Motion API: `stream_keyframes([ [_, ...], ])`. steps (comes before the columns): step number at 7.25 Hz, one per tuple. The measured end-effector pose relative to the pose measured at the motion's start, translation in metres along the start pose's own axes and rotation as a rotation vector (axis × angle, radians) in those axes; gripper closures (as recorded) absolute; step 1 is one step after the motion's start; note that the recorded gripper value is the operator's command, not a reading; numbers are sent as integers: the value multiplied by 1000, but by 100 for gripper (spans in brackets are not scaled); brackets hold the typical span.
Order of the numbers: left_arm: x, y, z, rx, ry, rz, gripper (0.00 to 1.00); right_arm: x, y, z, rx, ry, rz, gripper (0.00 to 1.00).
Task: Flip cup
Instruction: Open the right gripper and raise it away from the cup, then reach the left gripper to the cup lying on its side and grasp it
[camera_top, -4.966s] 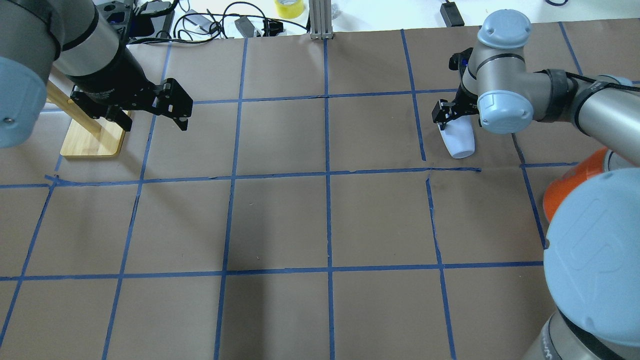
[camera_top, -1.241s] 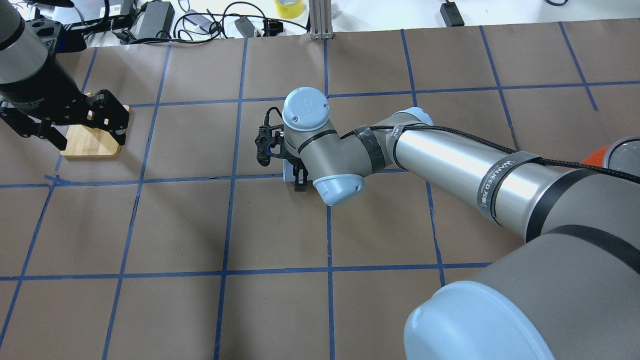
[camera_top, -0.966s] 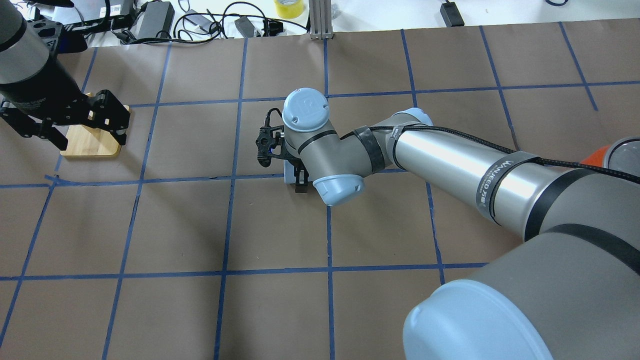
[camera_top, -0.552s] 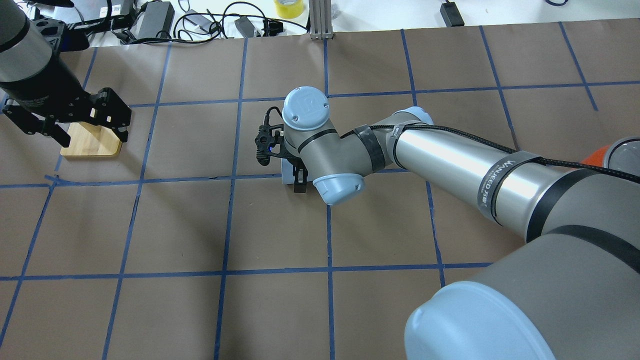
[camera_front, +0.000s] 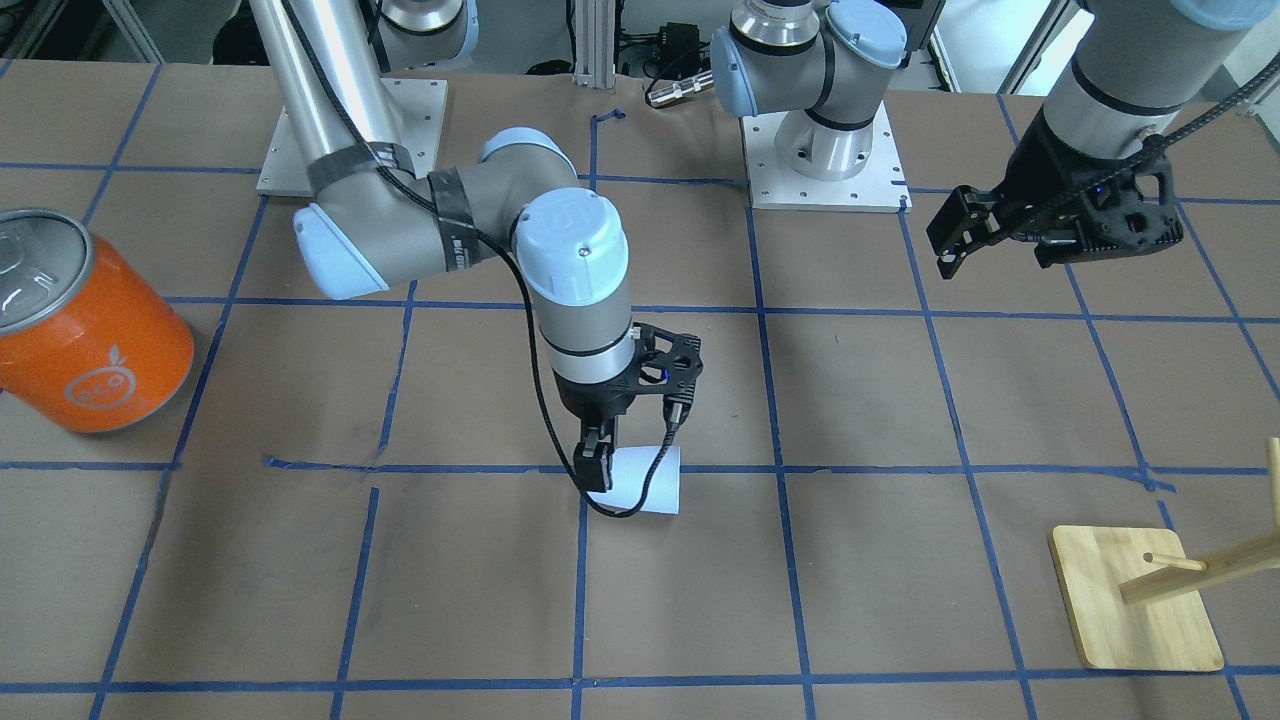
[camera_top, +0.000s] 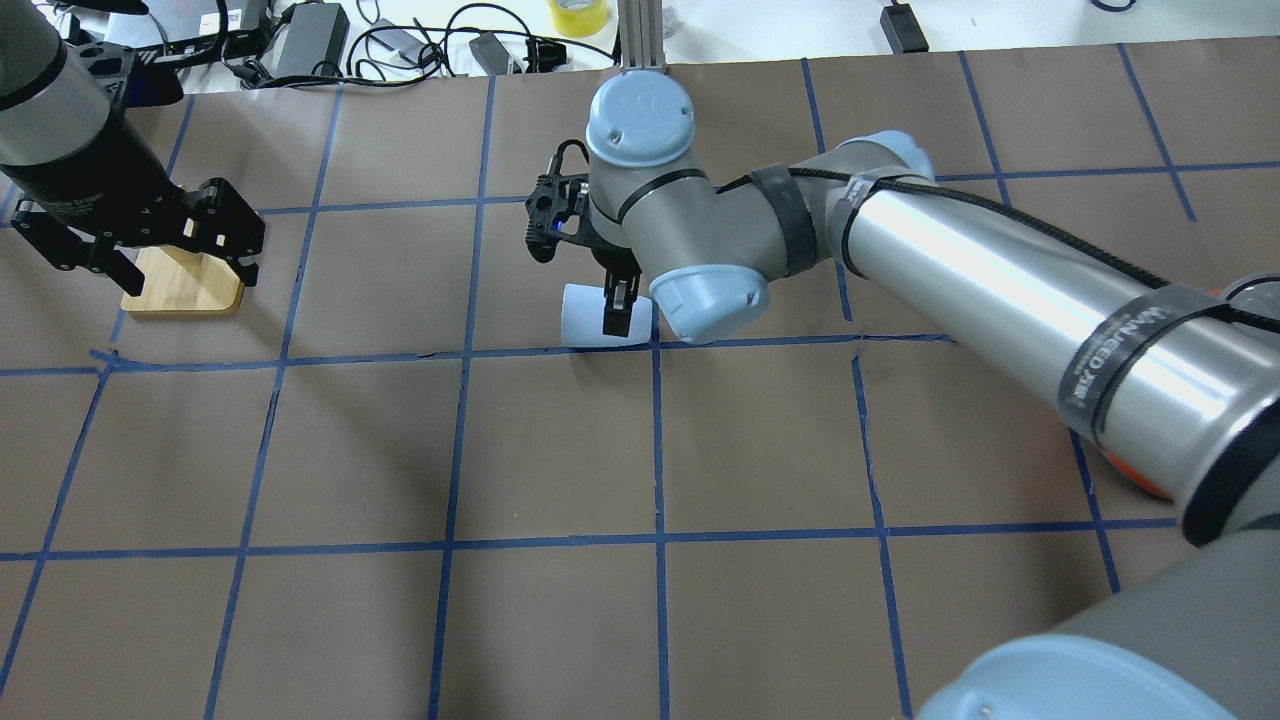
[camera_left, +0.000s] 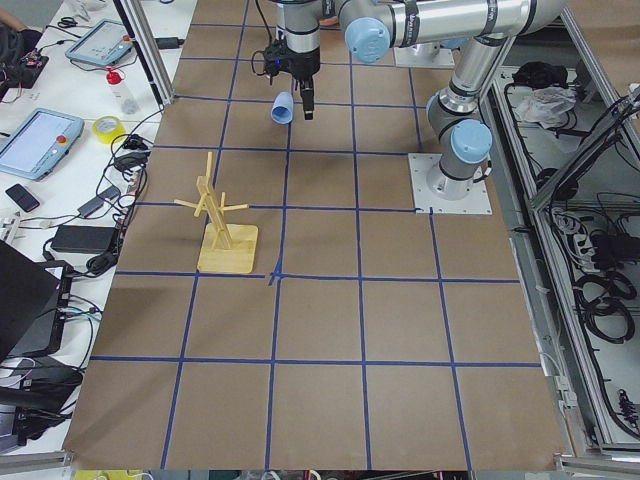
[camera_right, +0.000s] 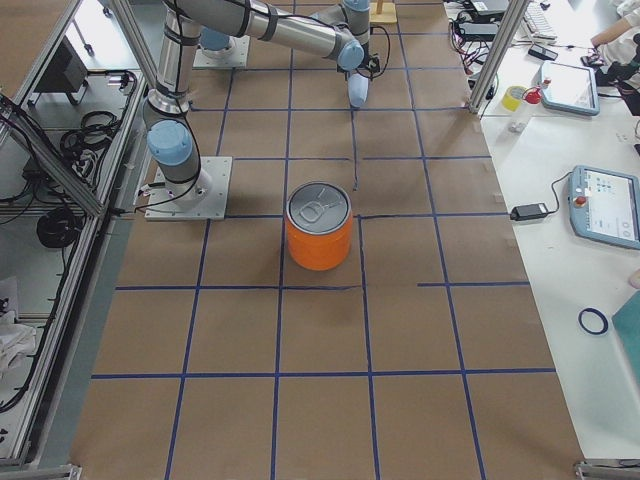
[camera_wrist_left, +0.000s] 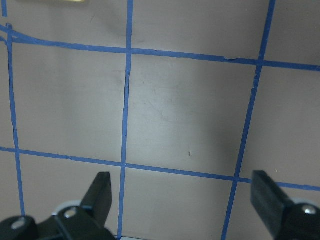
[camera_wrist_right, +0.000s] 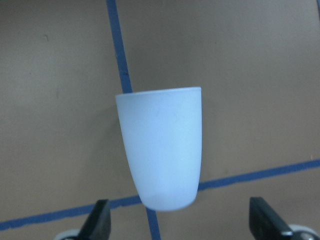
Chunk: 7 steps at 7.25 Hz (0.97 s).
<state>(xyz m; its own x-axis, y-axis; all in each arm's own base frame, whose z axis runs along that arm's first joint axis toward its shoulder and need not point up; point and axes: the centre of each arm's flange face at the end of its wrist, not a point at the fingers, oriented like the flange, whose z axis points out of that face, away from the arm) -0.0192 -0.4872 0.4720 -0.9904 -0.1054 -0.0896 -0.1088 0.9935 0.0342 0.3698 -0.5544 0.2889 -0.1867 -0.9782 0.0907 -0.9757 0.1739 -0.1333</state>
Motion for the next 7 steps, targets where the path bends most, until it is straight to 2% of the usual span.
stream_keyframes([
  [2, 6, -14, 8, 38, 31, 8, 0, 17, 49, -74, -19, -36, 125, 9],
  [4, 27, -35, 29, 43, 172, 20, 0, 15, 117, -158, -45, -70, 267, 9],
  [5, 44, -46, 45, 33, 225, 40, 0, 13, 164, -198, -67, -88, 373, 9],
  [6, 66, -58, 65, 23, 297, 63, 0, 9, 200, -225, -81, -105, 474, 9],
  [7, 86, -71, 91, 7, 388, 75, 0, 5, 220, -242, -89, -102, 577, 8],
])
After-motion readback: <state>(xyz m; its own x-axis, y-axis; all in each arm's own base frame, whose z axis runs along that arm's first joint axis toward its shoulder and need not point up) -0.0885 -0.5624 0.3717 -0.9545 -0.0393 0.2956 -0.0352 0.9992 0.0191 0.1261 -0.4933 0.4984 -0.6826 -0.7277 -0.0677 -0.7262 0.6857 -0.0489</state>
